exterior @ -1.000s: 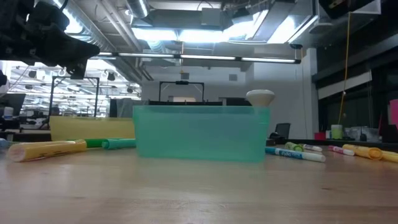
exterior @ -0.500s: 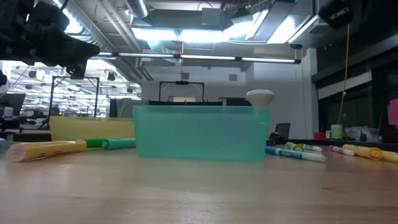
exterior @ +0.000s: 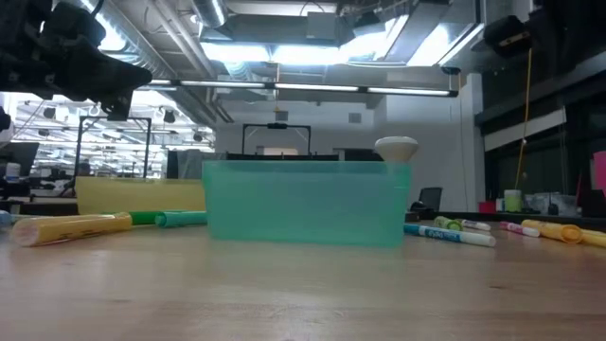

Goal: Pick & Place Markers
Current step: Put the right yellow pen into the green bin

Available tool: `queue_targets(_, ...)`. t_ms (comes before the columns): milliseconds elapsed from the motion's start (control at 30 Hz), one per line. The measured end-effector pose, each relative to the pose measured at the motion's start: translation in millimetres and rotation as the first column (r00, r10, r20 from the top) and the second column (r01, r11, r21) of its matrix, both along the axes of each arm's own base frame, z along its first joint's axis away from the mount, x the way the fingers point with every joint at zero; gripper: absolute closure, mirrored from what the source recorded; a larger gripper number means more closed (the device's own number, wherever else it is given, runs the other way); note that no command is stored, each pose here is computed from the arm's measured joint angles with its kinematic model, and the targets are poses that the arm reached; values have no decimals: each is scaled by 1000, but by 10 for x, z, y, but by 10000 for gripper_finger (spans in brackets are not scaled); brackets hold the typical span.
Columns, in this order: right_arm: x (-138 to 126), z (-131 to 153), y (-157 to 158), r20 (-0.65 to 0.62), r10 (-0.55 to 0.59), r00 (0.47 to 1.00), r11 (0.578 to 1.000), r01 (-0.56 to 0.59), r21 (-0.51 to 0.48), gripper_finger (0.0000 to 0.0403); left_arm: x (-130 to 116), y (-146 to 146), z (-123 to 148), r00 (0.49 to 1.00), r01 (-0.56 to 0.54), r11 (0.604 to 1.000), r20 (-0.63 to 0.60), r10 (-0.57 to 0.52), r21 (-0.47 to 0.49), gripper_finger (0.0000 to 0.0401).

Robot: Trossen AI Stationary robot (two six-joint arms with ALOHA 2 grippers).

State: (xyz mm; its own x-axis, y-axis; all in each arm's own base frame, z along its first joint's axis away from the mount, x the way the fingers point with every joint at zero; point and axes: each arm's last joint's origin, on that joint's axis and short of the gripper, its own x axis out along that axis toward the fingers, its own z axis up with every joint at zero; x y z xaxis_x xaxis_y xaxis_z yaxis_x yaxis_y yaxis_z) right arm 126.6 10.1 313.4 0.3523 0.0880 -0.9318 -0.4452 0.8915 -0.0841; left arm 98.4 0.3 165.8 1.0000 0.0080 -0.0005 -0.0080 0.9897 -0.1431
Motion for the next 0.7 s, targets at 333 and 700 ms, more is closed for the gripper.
queue_targets(333, -15, -303, 20, -111, 16, 994, 1000, -17, -10, 382, 0, 0, 0, 1000, 0, 1000, 0, 0, 0, 388)
queue_targets(700, -7, -452, 221, -167, 161, 973, 982, -175, -71, 382, 0, 0, 1, 1000, 0, 1000, 0, 0, 0, 388)
